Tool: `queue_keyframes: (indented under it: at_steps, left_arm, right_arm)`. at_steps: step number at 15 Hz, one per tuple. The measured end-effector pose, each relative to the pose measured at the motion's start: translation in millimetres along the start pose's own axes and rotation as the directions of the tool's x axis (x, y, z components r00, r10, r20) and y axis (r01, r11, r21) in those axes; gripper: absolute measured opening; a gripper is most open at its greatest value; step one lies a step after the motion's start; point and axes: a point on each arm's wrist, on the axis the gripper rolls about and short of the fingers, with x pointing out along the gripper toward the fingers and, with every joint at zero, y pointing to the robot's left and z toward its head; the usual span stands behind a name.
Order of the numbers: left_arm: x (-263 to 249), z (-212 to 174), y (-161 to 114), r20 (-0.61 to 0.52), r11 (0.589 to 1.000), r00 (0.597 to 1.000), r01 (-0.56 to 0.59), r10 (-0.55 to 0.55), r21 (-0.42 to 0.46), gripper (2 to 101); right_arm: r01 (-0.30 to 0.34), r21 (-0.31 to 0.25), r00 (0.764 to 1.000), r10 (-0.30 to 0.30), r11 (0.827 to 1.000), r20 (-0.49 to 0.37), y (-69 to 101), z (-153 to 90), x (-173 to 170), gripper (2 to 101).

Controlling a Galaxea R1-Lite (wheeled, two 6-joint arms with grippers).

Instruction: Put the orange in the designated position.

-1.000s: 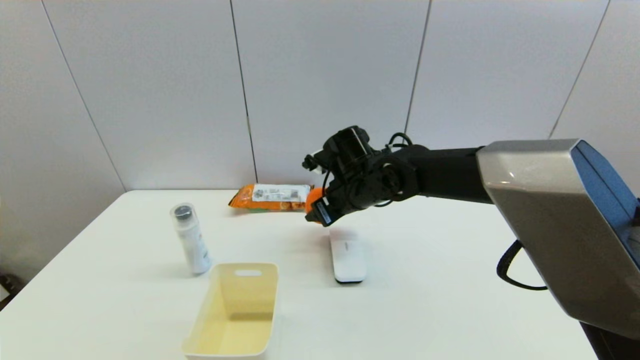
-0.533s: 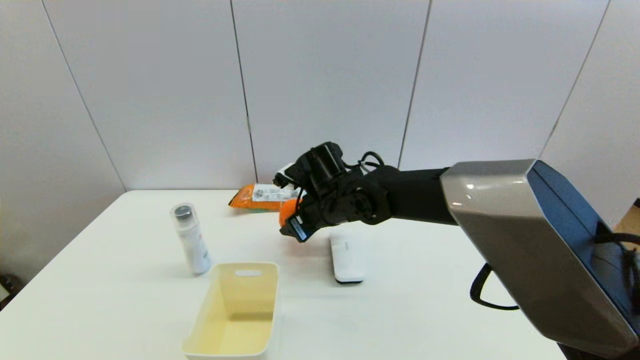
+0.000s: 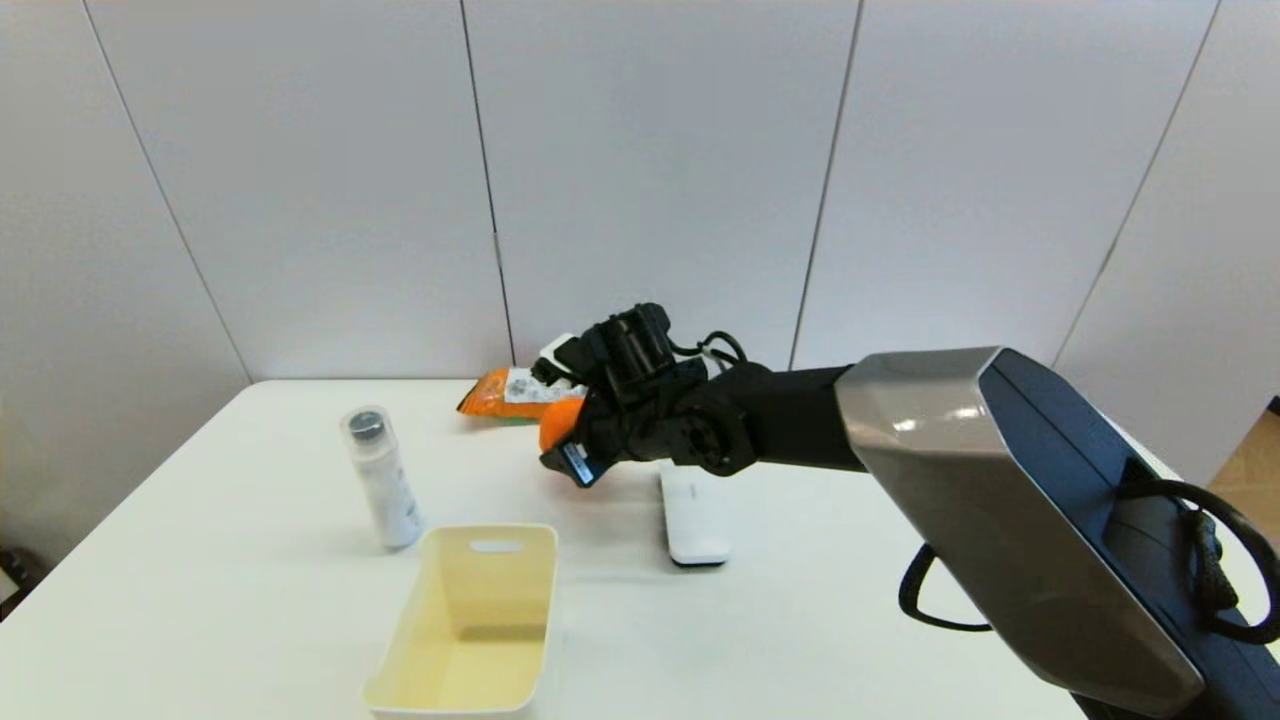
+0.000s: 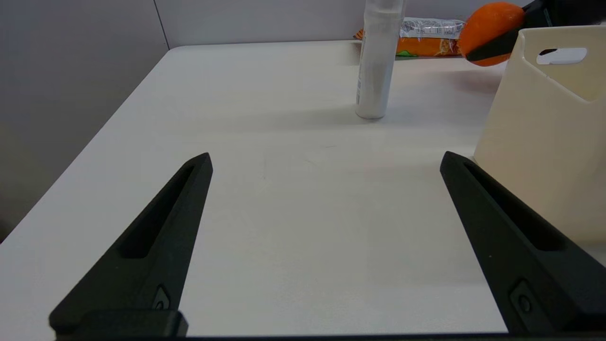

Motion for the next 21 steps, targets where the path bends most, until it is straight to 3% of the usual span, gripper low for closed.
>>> queue_keyframes:
  at_steps: [6,10,13,16,21]
  left_arm:
    - [0,0,0,0.0,1.0,1.0,0.0,0.0,0.0,97.9]
    - [0,0,0,0.0,1.0,1.0,0.0,0.0,0.0,97.9]
    - [0,0,0,0.0,1.0,1.0,0.0,0.0,0.0,97.9]
    - [0,0,0,0.0,1.0,1.0,0.0,0.0,0.0,97.9]
    - [0,0,0,0.0,1.0,1.0,0.0,0.0,0.0,97.9]
  right_arm:
    - [0.009,-0.014,0.988,-0.007,1.0,0.157,10.5,11,9,67.2]
    - [0.017,-0.025,0.954,-0.009,1.0,0.301,23.4,20,16,67.2]
    - [-0.002,-0.038,0.933,0.015,0.999,0.36,32.5,21,22,67.2]
    - [-0.039,-0.055,0.926,0.057,0.998,0.373,35.9,16,28,67.2]
    - [-0.053,-0.061,0.933,0.071,0.997,0.352,41.5,7,38,67.2]
